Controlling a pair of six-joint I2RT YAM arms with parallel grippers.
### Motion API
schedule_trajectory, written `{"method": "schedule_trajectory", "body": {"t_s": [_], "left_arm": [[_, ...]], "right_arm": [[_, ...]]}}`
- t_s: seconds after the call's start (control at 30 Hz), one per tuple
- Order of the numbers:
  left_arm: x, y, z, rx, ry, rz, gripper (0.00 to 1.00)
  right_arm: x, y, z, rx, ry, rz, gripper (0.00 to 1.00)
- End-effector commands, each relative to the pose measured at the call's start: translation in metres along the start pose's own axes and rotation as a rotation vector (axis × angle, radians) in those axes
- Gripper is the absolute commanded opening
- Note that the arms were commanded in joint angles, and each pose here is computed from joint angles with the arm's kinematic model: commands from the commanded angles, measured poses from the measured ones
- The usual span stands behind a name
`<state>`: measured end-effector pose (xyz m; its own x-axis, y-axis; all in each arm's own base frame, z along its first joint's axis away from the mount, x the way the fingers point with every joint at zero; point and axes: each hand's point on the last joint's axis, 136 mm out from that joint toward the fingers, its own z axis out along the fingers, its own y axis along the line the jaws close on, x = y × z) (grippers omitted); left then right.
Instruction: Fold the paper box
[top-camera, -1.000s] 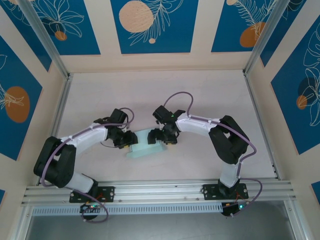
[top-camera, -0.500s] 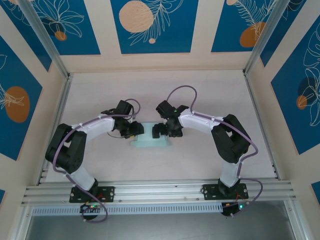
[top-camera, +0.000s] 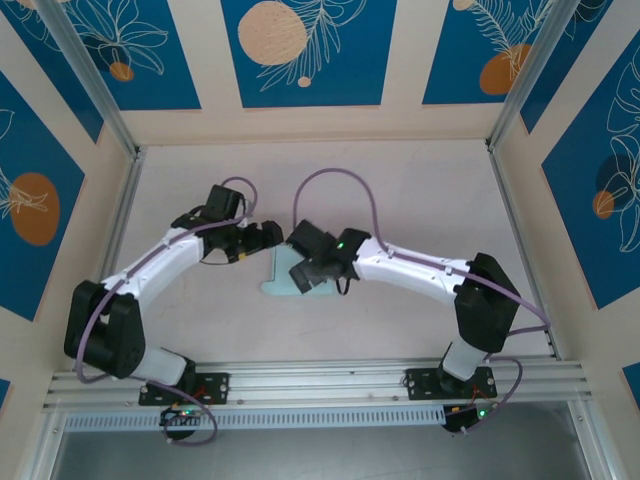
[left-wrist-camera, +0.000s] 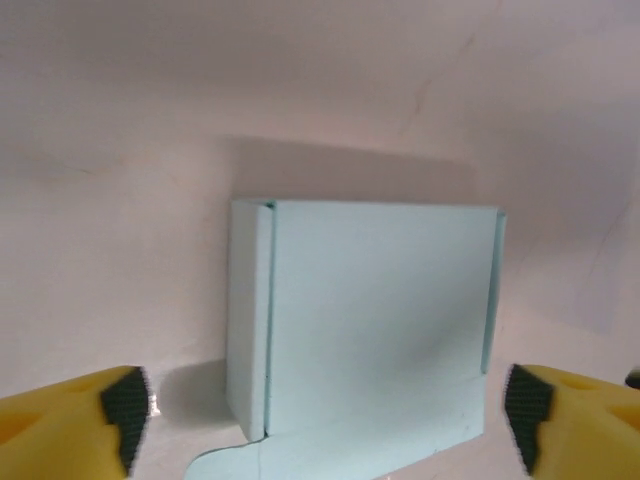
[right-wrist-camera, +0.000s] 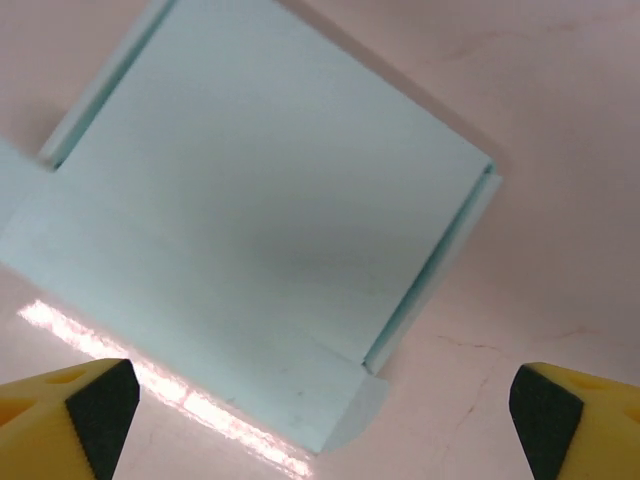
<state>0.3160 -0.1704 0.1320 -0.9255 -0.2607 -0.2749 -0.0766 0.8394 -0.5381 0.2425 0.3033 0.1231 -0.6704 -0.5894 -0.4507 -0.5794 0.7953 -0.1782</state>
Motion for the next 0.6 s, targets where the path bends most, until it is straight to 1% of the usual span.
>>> {"method": "schedule_trajectory", "body": {"t_s": [0.0,0.17,0.33,0.5,0.57], "left_arm": [[-0.003,0.029,-0.014,-0.029,-0.047,-0.117,1.0],[-0.011,0.062,-0.04,-0.03,-0.136,-0.237,1.0],[-0.012,0.08,-0.055,-0.024,-0.191,-0.302,1.0],[-0.01,0.082,-0.056,0.009,-0.202,-0.335,1.0],[-0.009,0.083,-0.055,0.012,-0.196,-0.341,1.0]], "right_arm": [[0.001,0.001,-0.005,0.193,-0.041,-0.244,0.99],[0.012,0.025,0.004,0.286,-0.041,-0.424,1.0],[0.022,0.044,0.019,0.329,-0.021,-0.546,1.0],[0.024,0.049,0.037,0.351,0.006,-0.58,0.93],[0.021,0.05,0.043,0.361,0.009,-0.585,0.86]]}}
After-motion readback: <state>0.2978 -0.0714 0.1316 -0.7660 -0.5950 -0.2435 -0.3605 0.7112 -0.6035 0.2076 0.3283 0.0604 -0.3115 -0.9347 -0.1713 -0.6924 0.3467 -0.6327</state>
